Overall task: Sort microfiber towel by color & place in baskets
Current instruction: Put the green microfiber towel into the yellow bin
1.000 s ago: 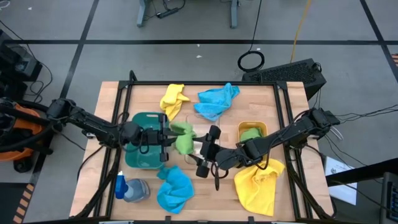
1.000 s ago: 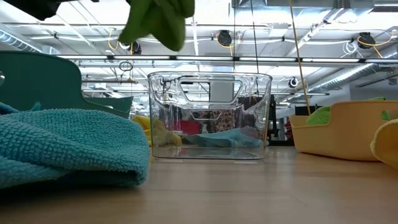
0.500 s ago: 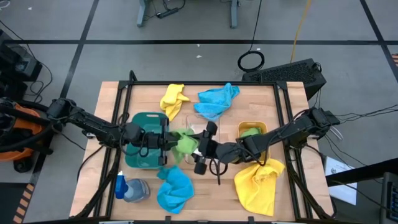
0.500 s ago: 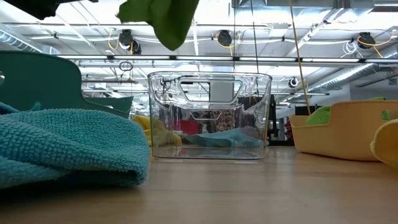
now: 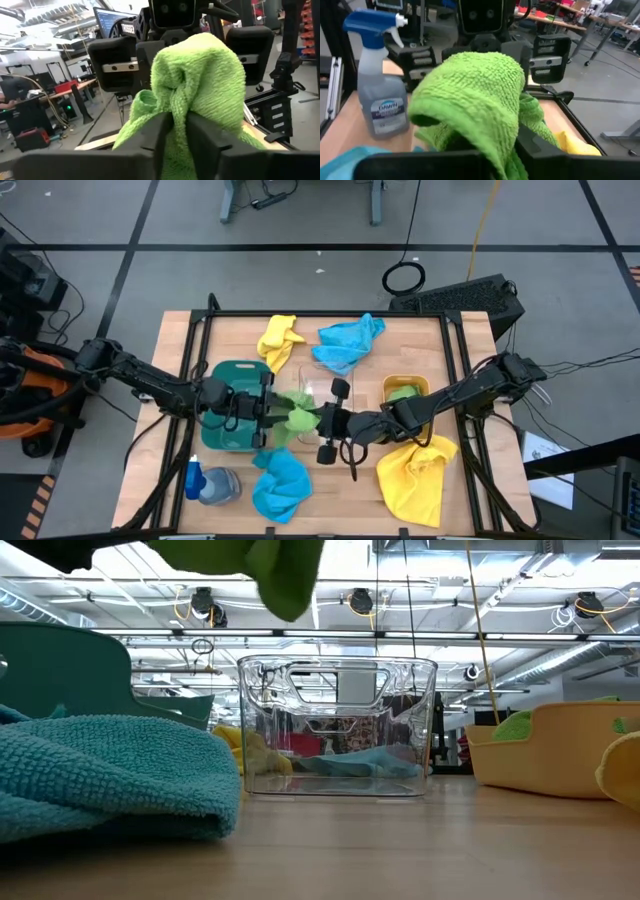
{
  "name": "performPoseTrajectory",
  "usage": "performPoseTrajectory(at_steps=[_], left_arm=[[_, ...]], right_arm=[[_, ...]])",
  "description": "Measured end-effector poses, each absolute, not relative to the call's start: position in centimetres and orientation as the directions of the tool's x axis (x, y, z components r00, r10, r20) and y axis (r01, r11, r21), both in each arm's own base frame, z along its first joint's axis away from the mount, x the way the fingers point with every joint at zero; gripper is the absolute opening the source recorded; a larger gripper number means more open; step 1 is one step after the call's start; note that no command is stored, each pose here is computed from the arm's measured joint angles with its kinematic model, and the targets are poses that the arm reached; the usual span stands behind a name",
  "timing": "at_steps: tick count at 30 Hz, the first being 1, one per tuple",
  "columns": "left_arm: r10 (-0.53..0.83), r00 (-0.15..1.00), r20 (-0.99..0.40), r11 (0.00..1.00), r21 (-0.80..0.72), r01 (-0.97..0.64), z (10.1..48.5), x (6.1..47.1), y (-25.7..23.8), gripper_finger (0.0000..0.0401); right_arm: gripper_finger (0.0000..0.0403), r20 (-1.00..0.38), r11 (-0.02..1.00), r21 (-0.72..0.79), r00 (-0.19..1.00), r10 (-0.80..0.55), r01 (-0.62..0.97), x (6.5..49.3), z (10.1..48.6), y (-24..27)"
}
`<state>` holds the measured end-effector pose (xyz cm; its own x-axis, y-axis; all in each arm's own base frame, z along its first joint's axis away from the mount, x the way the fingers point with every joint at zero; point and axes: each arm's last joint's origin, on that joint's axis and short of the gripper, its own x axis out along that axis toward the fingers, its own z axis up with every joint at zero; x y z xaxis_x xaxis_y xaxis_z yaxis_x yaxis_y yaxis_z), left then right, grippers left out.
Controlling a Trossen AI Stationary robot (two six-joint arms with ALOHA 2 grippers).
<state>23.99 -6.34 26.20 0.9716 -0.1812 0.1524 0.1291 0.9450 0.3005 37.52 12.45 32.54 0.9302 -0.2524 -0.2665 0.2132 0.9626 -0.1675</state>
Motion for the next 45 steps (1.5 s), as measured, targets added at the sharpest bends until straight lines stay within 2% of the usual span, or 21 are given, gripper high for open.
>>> performPoseTrajectory(at_steps=[4,8,11,16,21,26,38,45], left_arm=[[-0.186,0.966,0.181,0.953,0.271,0.132,26.8,23.6,-6.5,0.0148],[-0.159,0.97,0.186,0.965,0.239,0.112,27.3,23.0,-6.4,0.0179],[-0.142,0.976,0.164,0.966,0.239,0.1,27.5,22.6,-6.2,0.0184],[-0.118,0.985,0.129,0.967,0.242,0.084,27.4,22.4,-6.1,0.0185],[-0.11,0.987,0.118,0.967,0.242,0.079,27.3,22.4,-6.1,0.0185],[-0.103,0.988,0.118,0.968,0.241,0.072,27.3,22.4,-6.0,0.0185],[-0.089,0.99,0.112,0.968,0.244,0.059,27.2,22.5,-5.7,0.0184],[-0.059,0.992,0.112,0.969,0.244,0.03,27.2,22.6,-5.1,0.0184]], right_arm=[[0.0032,-0.331,0.956,-0.168,0.9,-0.284,0.24,36.3,32.8,12.1],[0.0031,-0.426,0.941,-0.169,0.839,-0.339,0.295,33.3,33.7,11.6],[0.002,-0.536,0.931,-0.137,0.765,-0.357,0.338,30.6,34.0,11.0],[0.0023,-0.69,0.884,-0.127,0.6,-0.405,0.45,25.9,34.1,10.0],[0.003,-0.843,0.813,-0.145,0.361,-0.4,0.563,22.3,33.5,9.3],[0.0029,-0.862,0.758,-0.192,0.262,-0.434,0.624,21.2,32.3,9.6],[0.0033,-0.891,0.721,-0.235,0.151,-0.427,0.652,20.7,27.3,9.5],[0.0033,-0.896,0.709,-0.24,0.13,-0.425,0.664,20.7,24.6,9.1]])
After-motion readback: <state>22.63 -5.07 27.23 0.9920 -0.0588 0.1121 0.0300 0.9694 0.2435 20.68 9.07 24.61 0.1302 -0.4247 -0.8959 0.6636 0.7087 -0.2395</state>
